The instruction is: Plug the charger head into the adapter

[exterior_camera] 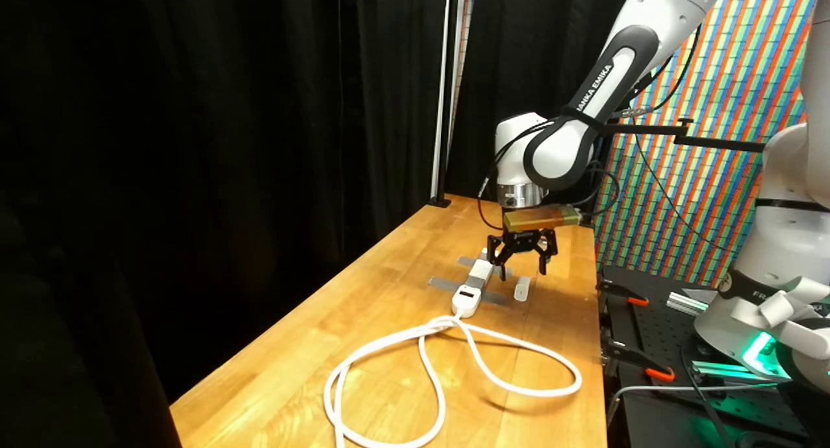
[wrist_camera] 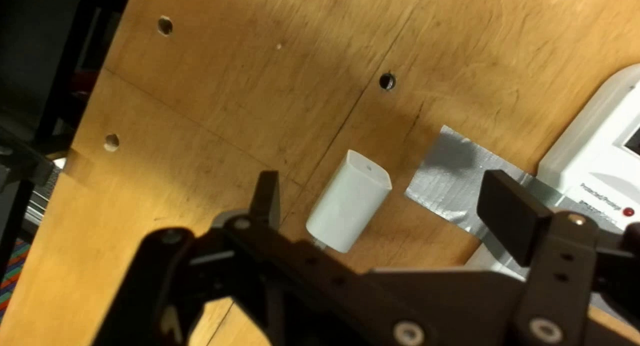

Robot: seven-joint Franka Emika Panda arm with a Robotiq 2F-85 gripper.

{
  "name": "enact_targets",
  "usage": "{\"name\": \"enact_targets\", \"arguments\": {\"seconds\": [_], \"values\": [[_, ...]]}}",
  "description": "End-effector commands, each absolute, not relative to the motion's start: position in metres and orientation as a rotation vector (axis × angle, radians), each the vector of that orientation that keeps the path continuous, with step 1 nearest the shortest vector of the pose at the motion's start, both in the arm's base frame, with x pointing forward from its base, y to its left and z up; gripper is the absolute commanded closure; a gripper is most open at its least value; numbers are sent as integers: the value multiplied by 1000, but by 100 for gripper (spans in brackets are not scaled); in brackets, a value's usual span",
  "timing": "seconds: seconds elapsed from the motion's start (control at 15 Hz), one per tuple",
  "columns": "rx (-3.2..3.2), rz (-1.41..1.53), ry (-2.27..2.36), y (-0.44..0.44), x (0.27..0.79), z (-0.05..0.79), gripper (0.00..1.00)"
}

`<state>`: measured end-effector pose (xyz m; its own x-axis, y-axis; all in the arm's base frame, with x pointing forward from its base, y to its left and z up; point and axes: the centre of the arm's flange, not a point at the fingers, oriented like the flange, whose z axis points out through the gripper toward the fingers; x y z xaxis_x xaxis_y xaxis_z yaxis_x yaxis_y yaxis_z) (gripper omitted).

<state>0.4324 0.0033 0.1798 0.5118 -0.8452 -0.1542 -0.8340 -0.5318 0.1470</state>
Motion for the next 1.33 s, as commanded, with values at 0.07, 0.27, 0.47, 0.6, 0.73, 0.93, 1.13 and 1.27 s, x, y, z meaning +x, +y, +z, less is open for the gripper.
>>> {"name": "enact_targets", "arguments": {"seconds": [0.07, 0.27, 0.47, 0.6, 0.73, 0.93, 1.13, 1.27], "values": [[2649, -259, -1531, 8, 428, 152, 0], [2626, -220, -1565, 10, 429, 140, 0], [2592, -213, -1593, 10, 428, 132, 0], [2566, -216, -1613, 8, 425, 127, 27], [2542, -200, -1624, 6, 423, 125, 31], [2524, -152, -1617, 4, 425, 128, 24], [2510, -133, -1603, 5, 425, 128, 55], [2509, -124, -1599, 6, 427, 130, 63]]}}
